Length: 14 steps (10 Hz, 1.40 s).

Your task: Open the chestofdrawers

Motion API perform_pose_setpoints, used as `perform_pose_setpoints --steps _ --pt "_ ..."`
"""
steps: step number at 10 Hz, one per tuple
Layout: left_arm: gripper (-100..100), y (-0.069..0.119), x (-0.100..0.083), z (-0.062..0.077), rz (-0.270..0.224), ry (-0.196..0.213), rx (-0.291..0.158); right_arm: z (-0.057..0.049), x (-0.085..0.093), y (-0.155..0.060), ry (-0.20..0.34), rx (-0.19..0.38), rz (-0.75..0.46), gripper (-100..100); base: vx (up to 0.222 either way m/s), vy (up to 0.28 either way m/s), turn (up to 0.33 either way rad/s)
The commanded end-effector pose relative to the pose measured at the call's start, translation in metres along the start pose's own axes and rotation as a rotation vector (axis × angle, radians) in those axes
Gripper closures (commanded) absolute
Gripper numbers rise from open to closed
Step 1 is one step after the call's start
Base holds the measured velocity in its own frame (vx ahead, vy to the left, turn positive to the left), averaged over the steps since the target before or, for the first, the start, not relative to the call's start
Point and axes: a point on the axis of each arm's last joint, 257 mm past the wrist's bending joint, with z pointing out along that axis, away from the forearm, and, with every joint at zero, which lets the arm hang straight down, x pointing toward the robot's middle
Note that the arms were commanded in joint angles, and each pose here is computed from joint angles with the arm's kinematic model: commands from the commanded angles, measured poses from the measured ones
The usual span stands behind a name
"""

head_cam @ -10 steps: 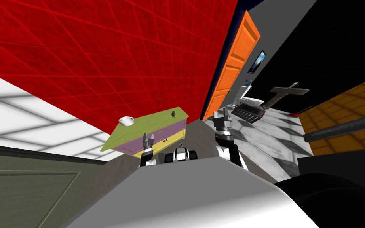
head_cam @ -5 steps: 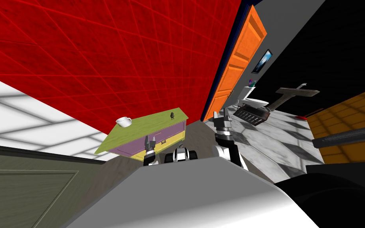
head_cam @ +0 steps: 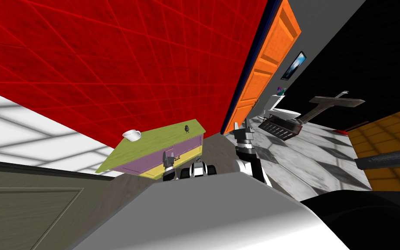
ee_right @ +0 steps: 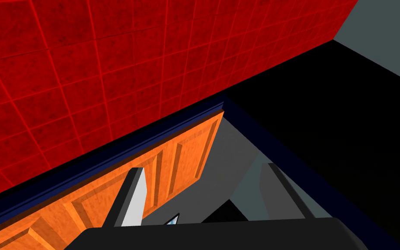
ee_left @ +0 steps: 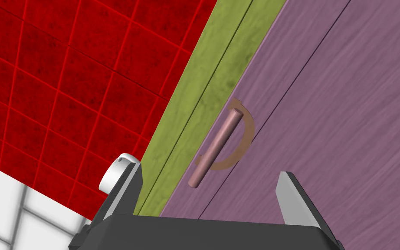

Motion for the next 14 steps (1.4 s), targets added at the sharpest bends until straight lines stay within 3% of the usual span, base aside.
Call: perform_pose_setpoints --steps 1,4,5,6,7,8,9,14 --pt "-100 0.009 0.006 -0.005 -0.021 -0.016 -0.012 0.000 0.000 0.000 0.000 0.000 0.000 0 0.025 -0.022 0.007" --pt "-100 0.010 0.018 0.021 -0.024 -0.006 -0.017 0.000 0.000 0.000 0.000 0.000 0.000 0 0.005 0.013 0.037" --pt "-100 0.010 0.017 0.014 -0.025 -0.008 -0.014 0.000 0.000 0.000 0.000 0.000 0.000 0 0.002 0.010 0.002" --pt "100 0.010 0.010 0.003 -0.024 -0.014 -0.014 0.000 0.000 0.000 0.000 0.000 0.000 0 -0.002 -0.006 -0.063" --pt "100 0.010 0.008 -0.002 -0.024 -0.016 -0.013 0.000 0.000 0.000 0.000 0.000 0.000 0 -0.002 -0.014 -0.046" --pt "100 0.011 0.010 0.001 -0.023 -0.015 -0.016 0.000 0.000 0.000 0.000 0.000 0.000 0 -0.002 -0.007 -0.003" --pt "-100 0.004 -0.002 0.005 0.009 -0.002 -0.011 0.000 0.000 0.000 0.000 0.000 0.000 0 0.000 0.000 0.000" --pt "-100 -0.017 -0.036 0.019 0.108 0.033 -0.009 0.000 0.000 0.000 0.000 0.000 0.000 0 0.000 0.000 0.000"
